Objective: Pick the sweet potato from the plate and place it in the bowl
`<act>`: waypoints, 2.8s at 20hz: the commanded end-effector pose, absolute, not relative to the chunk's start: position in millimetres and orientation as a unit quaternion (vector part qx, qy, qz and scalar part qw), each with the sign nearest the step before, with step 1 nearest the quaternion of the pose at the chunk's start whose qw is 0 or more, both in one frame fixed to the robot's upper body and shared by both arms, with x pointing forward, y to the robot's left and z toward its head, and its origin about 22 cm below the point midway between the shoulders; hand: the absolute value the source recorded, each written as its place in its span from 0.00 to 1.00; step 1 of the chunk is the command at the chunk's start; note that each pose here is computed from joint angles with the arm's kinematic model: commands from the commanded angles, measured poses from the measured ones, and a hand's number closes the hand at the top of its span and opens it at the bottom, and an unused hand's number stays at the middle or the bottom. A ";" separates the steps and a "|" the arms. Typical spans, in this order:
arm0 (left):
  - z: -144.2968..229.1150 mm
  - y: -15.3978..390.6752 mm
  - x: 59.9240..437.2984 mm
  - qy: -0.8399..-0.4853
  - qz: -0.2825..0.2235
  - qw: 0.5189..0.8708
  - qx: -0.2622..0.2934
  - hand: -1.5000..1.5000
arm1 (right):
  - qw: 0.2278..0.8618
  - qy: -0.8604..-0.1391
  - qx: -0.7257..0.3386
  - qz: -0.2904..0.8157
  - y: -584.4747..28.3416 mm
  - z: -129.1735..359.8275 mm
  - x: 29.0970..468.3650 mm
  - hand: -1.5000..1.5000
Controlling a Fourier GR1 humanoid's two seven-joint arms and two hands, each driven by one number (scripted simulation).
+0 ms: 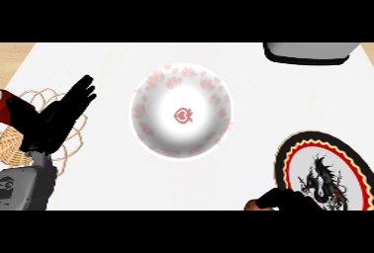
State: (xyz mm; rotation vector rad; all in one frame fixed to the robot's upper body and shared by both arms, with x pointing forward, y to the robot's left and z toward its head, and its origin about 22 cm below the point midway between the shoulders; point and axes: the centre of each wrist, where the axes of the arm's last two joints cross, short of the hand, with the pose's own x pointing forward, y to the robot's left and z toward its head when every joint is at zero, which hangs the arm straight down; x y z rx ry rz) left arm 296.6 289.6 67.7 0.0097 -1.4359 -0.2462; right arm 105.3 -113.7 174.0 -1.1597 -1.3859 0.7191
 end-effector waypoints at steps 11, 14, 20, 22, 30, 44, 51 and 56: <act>67.9 277.5 299.8 -0.661 -0.130 0.739 -0.017 0.50 | 0.646 -0.517 -0.532 0.178 -93.7 179.6 219.2 1.00; 71.5 270.5 305.5 -0.664 -0.135 0.735 -0.021 0.50 | 0.666 -0.519 -0.504 0.184 -91.3 184.2 256.5 1.00; 57.8 267.1 305.4 -0.655 -0.129 0.744 -0.020 0.50 | 0.698 -0.516 -0.458 0.192 -82.7 184.6 330.2 1.00; 65.9 265.0 305.7 -0.665 -0.131 0.735 -0.019 0.50 | 0.708 -0.504 -0.452 0.199 -78.3 179.9 352.1 1.00; 69.1 271.5 309.0 -0.663 -0.142 0.735 -0.018 0.50 | 0.755 -0.551 -0.354 0.032 -96.6 150.6 385.7 0.00; 62.4 279.4 302.2 -0.651 -0.109 0.751 -0.001 0.50 | 0.656 -0.620 -0.428 -0.042 -65.1 143.7 429.8 0.00; 49.4 306.4 272.9 -0.647 -0.079 0.758 0.015 0.50 | 0.633 -0.642 -0.428 -0.062 -83.8 145.8 391.6 0.00; 50.5 309.9 275.4 -0.645 -0.077 0.760 0.028 0.50 | 0.597 -0.695 -0.400 0.016 -72.2 152.1 331.1 0.00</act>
